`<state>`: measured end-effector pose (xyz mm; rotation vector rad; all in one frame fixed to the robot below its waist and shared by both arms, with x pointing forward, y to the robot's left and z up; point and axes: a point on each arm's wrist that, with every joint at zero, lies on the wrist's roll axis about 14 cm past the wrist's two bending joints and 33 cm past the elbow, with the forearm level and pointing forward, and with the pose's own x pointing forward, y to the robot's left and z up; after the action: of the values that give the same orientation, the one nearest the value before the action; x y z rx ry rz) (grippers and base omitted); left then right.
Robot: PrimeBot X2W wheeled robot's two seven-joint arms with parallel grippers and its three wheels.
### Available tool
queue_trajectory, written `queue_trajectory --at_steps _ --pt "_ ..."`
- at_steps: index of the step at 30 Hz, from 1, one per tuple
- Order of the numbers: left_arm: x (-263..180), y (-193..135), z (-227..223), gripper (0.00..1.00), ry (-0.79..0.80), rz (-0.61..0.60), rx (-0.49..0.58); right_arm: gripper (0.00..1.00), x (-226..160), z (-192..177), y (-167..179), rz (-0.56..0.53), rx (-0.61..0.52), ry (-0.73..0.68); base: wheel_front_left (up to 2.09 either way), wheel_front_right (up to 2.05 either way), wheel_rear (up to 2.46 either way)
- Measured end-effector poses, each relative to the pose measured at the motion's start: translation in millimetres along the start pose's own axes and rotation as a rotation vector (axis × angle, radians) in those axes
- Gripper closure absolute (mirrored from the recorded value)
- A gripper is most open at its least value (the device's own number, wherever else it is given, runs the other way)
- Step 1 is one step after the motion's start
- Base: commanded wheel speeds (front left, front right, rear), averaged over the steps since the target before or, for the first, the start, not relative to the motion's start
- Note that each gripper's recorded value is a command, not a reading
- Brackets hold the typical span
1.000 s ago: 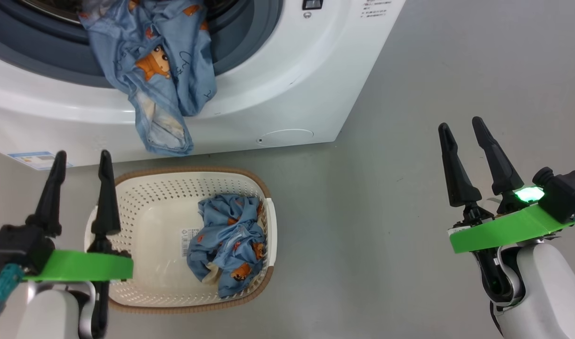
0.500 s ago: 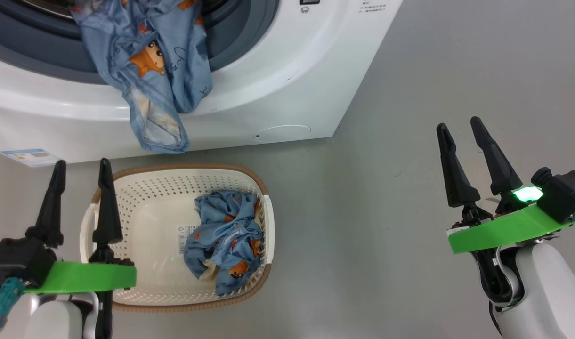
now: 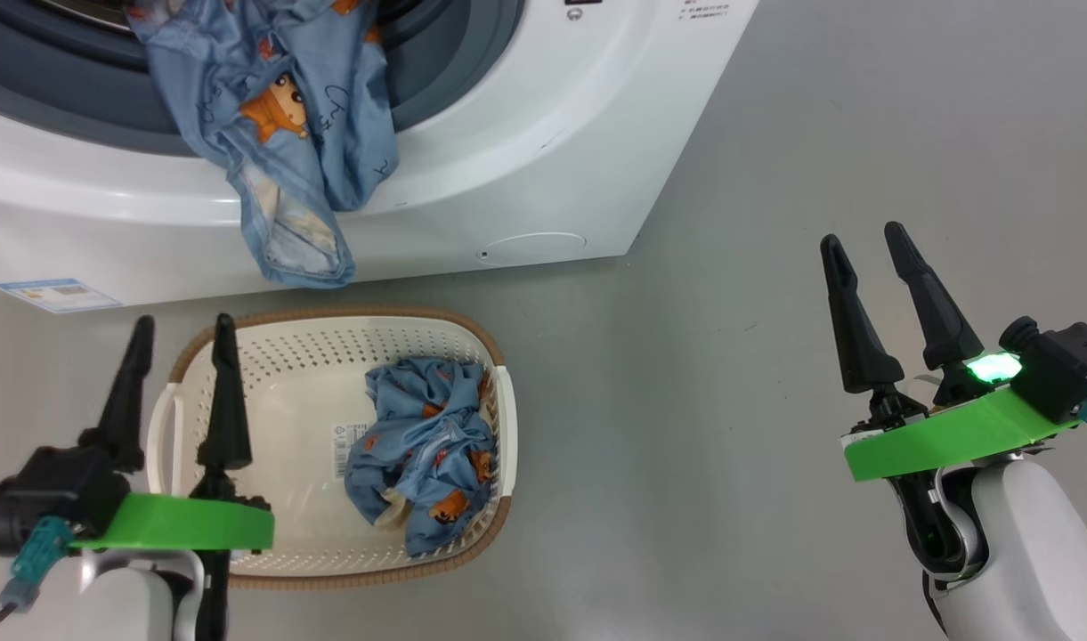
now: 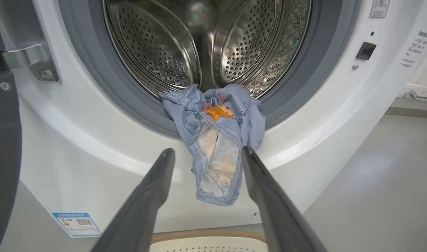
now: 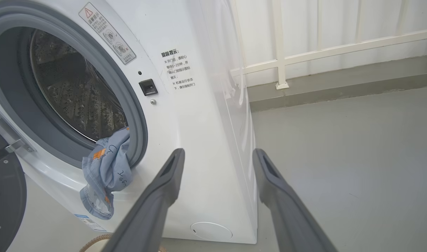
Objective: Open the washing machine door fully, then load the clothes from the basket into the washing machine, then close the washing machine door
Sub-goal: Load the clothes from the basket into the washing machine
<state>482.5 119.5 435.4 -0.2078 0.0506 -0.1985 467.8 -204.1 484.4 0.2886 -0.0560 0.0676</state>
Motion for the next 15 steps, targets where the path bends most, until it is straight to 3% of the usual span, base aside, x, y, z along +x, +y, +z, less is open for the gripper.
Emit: queue_trajectory --at_steps 15 --pt "53.6 -29.9 -34.5 0.0 0.124 -0.133 -0.002 0.0 0.4 -11.2 -7.8 -0.022 -0.002 0.026 0.0 0.0 0.0"
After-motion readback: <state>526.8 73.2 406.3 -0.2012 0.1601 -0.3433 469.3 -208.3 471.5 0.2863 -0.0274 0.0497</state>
